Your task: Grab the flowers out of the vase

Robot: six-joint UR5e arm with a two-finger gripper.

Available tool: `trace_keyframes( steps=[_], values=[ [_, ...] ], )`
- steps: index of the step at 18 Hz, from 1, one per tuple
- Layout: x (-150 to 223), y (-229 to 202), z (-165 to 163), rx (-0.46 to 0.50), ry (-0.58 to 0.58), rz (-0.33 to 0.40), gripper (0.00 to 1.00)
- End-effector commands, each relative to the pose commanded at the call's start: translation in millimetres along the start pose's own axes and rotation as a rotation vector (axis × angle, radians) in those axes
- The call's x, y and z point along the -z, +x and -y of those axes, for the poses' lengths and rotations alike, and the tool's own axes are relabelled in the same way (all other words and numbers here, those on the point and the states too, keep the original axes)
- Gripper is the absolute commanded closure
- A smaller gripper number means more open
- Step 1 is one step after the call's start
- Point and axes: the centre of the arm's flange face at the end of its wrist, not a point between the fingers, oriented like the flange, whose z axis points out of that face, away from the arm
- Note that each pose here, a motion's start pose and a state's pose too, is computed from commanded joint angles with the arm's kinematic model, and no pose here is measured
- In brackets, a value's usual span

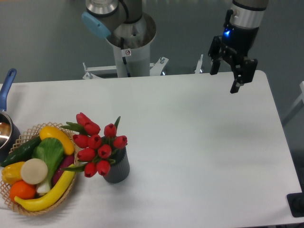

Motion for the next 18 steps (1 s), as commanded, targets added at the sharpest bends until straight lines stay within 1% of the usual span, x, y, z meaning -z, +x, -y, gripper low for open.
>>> trace_keyframes(
  steps=[2, 4, 8, 11, 12, 13, 14, 15, 18],
  values=[
    [-1, 1, 1, -0.001, -0.001, -0.001, 0.00],
    [3, 0, 3, -0.021, -0.015, 0.021, 0.00],
    [-13, 7, -2, -0.018, -0.007, 0.046, 0.00],
    [-18, 9, -1, -0.010, 0.007, 0.041, 0.00],
    [-18, 9, 0, 0.015, 0.008, 0.041, 0.00],
    [-14, 11, 3, 0.102, 0.007, 0.046, 0.00],
    [-16, 13, 3, 0.140, 0.007, 0.043, 0.00],
    [-17, 13, 4, 0.160, 0.010, 0.041, 0.00],
    [-23, 15, 7, 0.177, 0.017, 0.029, 0.00]
  ],
)
